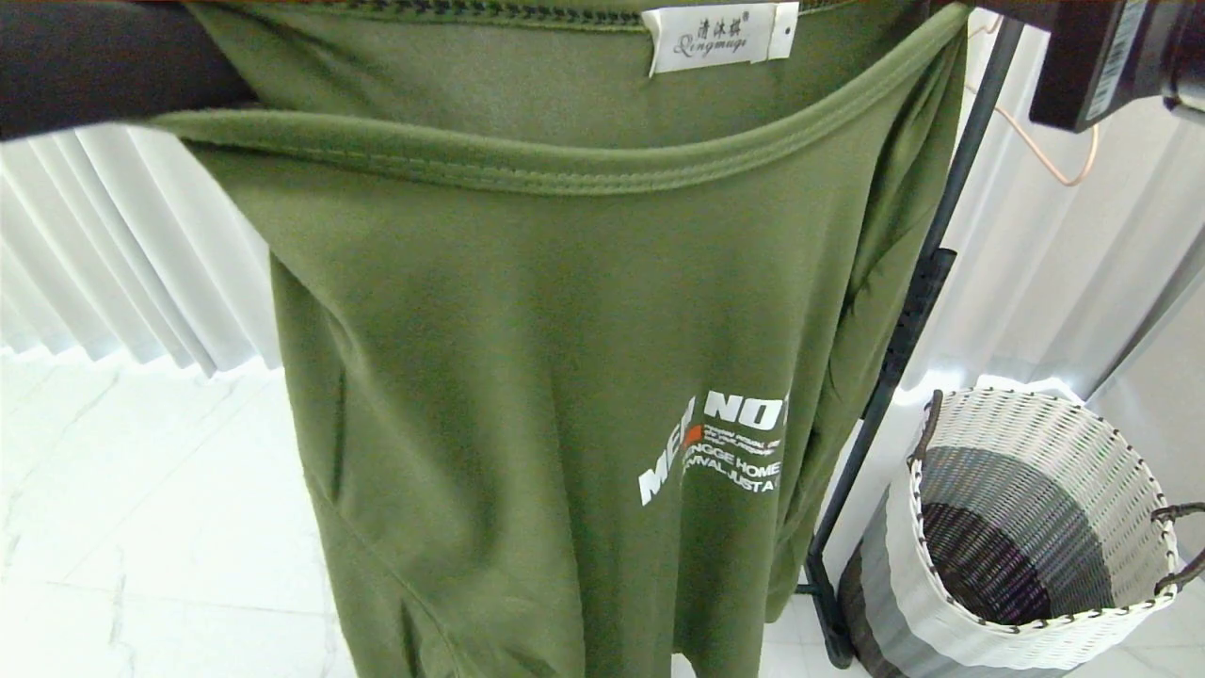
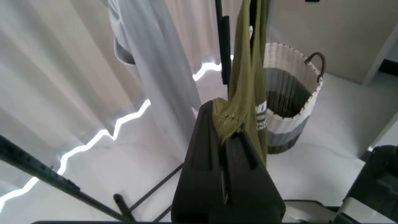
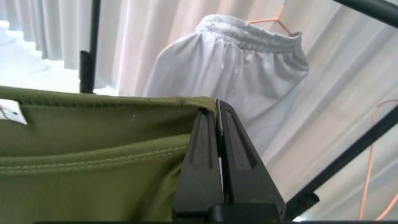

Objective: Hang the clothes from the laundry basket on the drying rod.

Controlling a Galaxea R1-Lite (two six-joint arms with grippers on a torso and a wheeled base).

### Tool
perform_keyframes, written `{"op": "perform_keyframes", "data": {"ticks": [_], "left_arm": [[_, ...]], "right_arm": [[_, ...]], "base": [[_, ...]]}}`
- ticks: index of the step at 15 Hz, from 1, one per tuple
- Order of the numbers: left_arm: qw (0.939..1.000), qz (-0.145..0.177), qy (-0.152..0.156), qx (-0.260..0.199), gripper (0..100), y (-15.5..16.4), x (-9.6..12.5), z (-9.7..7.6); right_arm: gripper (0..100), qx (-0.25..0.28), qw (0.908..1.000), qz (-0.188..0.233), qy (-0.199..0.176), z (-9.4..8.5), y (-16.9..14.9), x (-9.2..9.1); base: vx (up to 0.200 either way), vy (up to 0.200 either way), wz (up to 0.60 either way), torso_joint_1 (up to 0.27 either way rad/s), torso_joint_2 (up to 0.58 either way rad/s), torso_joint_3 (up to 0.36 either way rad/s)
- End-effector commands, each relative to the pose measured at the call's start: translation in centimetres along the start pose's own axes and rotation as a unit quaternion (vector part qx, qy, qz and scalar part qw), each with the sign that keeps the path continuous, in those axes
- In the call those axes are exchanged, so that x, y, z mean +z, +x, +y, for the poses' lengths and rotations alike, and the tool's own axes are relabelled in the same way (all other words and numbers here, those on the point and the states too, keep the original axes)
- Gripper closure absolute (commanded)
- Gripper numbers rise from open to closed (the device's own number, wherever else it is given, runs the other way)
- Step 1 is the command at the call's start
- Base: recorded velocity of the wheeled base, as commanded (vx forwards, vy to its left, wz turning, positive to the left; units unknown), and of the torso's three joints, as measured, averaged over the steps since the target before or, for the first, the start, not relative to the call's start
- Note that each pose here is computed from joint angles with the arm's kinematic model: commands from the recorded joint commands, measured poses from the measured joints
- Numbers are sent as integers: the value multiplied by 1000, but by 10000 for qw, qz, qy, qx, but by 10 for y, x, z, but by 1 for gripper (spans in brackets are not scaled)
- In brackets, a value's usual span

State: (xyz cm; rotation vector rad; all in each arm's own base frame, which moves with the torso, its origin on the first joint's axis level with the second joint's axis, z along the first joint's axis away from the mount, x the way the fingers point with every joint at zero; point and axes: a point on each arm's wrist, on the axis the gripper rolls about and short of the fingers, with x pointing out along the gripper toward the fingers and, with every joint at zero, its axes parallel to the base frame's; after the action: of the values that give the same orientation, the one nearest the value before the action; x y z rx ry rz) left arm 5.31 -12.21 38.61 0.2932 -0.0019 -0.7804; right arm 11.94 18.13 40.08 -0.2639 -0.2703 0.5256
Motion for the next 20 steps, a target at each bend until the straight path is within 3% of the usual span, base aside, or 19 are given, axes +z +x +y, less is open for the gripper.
{"op": "perform_keyframes", "data": {"ticks": [1,4,6,8,10,20], "left_arm": [[9999,73,98,93,100,2,-2,-1],[9967,274,284,709,100,13,-4,8],[9941,236,247,1032,100,22,-3,15],[9939,48,159,1089,100,35,0,11],[9940,82,175,1080,100,45,-3,7],[9937,30,254,1089,100,48,-1,6]], "right_arm": [[100,-172,9998,27,-19,-9,0,-1],[100,-501,9987,43,-43,-31,-13,5],[100,-403,9988,229,-129,-40,-34,4],[100,-239,9978,549,-285,-40,-49,-9],[100,-122,9970,685,-353,-36,-56,-20],[100,23,9976,616,-326,-33,-59,-18]], "base": [[0,0,0,0,0,0],[0,0,0,0,0,0],[0,0,0,0,0,0],[0,0,0,0,0,0],[0,0,0,0,0,0],[0,0,0,0,0,0]]}}
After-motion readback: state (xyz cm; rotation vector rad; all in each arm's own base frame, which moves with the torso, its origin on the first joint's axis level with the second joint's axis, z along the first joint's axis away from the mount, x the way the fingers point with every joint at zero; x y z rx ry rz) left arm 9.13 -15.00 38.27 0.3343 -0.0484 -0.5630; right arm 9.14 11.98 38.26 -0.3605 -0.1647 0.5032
